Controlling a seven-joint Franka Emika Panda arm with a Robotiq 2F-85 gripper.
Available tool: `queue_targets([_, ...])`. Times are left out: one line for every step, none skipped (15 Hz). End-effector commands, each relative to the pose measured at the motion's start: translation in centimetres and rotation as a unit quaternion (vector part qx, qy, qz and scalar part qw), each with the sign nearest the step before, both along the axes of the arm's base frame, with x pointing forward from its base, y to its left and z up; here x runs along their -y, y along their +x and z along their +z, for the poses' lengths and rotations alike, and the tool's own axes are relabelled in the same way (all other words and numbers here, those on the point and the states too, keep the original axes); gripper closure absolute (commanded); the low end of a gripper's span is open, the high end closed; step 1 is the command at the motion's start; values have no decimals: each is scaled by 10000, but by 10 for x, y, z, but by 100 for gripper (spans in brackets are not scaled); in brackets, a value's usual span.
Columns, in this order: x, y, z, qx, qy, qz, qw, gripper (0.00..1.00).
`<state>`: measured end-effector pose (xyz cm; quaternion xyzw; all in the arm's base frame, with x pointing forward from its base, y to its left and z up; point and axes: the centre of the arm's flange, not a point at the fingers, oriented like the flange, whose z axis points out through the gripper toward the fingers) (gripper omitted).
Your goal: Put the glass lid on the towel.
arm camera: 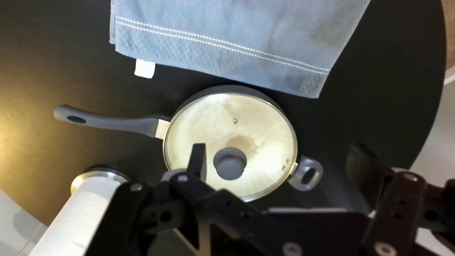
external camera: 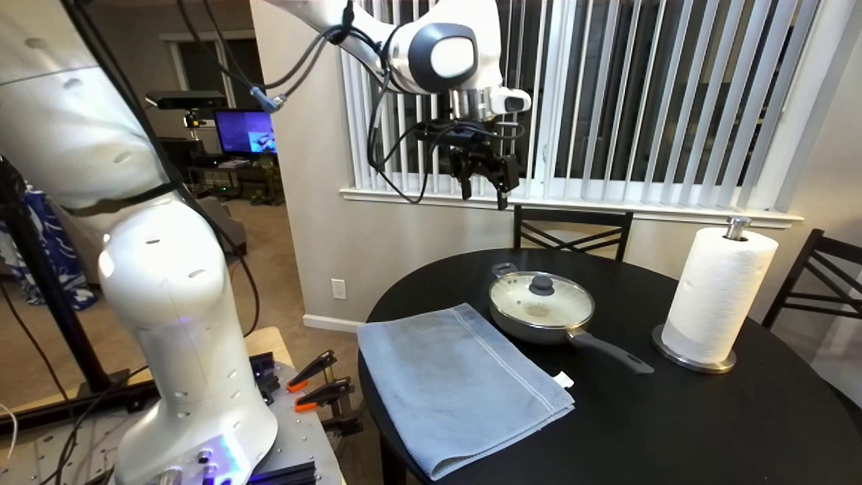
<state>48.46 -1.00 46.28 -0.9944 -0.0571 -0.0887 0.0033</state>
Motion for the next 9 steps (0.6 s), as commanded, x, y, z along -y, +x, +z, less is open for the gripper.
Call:
queue_targets([6, 37, -34, -452, -91, -205, 9987, 0])
queue_targets([5, 17, -27, -278, -31, -92, 9996, 0])
queue_targets([6, 23, -36, -357, -37, -101, 9993, 0])
queue_targets([6, 24, -39, -386, -38, -101, 9992, 0])
queue_targets([6, 24, -38, -376, -38, -101, 9992, 0])
queue_targets([6, 24, -35, -345, -37, -98, 9993, 0])
queue_targets([6, 23, -32, -317, -37, -97, 9994, 0])
queue_targets([6, 23, -31, -304, -36, -98, 9995, 0])
queue_targets([6, 22, -30, -295, -36, -97, 9995, 0])
